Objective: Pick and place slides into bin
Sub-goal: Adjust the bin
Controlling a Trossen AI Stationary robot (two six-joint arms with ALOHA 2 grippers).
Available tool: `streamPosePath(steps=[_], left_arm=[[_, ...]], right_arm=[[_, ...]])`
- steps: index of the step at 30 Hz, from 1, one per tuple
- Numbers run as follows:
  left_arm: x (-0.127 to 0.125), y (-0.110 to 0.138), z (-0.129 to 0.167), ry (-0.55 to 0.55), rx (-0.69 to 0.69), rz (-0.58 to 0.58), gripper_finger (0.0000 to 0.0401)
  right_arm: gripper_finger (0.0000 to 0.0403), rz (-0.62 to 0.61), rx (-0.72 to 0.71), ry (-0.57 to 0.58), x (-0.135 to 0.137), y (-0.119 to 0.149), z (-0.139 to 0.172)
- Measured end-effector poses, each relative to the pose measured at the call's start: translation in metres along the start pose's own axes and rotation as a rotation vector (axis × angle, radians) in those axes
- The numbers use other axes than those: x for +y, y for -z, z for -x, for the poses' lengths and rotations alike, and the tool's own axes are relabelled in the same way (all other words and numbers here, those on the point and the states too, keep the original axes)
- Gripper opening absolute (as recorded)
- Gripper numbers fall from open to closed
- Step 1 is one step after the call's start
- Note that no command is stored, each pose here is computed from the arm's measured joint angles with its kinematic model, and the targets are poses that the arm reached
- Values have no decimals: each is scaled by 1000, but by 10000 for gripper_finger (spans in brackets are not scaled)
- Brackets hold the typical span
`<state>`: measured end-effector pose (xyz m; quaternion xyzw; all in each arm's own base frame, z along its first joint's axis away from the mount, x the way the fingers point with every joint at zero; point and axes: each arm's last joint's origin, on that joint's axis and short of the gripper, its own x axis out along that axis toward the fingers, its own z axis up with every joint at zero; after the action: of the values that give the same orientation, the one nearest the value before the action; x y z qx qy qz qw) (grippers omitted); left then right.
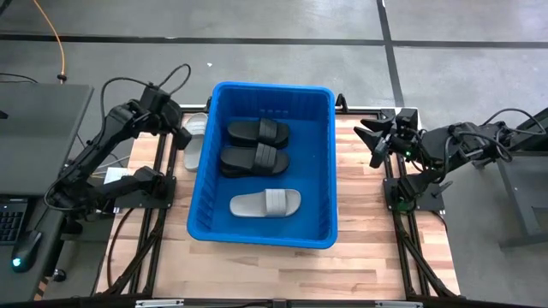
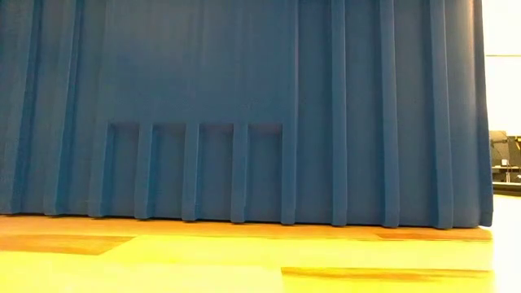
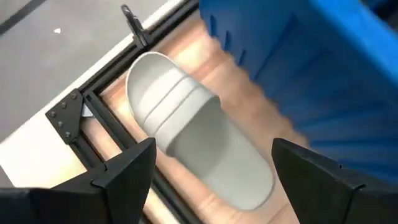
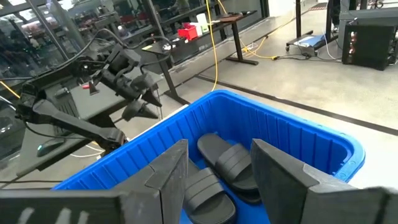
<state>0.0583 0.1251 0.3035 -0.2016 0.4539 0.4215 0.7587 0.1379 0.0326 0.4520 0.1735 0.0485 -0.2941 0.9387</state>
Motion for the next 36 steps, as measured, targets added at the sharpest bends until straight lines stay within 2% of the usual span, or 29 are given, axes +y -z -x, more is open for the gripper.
streamPosePath(steps=[5,10,15,20,25,30,33,36], left_arm=[[-1,8,-11,-4,55,-141,308],[-2,13,-18,10,93,-163,308],[-1,14,-24,1,101,-264,308],[-1,18,-33,-16,114,-268,308],[-3,24,-43,20,138,-317,308],[-3,19,-44,51,88,-328,308],[-3,17,-48,54,105,-296,308],[-3,16,-52,63,123,-314,308]], right_arm=[[165,-1,0,0,0,0,0],[165,-16,0,1,0,0,0],[165,-17,1,2,0,0,0],[165,-17,1,2,0,0,0],[165,-17,1,2,0,0,0],[165,-11,4,6,-1,1,0],[165,-11,-5,19,-1,0,0],[165,-12,-11,28,-1,0,0]])
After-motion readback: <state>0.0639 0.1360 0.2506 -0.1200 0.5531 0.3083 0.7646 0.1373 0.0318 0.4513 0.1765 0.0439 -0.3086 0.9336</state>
